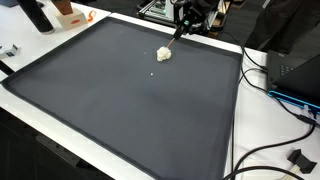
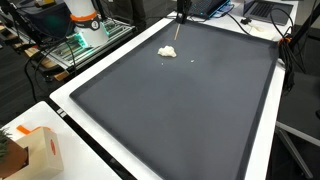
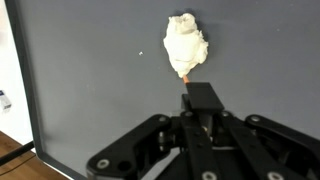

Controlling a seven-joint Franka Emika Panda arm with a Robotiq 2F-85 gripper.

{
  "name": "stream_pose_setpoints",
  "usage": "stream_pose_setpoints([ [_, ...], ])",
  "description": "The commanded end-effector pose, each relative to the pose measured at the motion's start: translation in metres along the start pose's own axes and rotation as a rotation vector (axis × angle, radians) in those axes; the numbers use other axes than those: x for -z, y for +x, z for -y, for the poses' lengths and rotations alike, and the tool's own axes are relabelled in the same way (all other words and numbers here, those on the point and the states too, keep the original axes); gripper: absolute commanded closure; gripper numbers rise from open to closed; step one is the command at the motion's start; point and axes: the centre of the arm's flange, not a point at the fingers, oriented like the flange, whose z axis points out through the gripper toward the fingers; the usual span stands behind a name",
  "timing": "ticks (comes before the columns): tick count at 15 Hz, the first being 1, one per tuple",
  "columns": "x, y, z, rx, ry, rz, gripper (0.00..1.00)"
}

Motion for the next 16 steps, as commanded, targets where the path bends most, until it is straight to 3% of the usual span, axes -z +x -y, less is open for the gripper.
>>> stream_pose_setpoints([
  [1, -0.006, 0.002, 0.018, 0.148, -0.129, -0.025, 0.97],
  [10, -0.026, -0.008, 0.048, 0.322, -0.356, -0.032, 0.97],
  [16, -0.032, -0.013, 0.064, 0.301, -0.382, -0.031, 0.97],
])
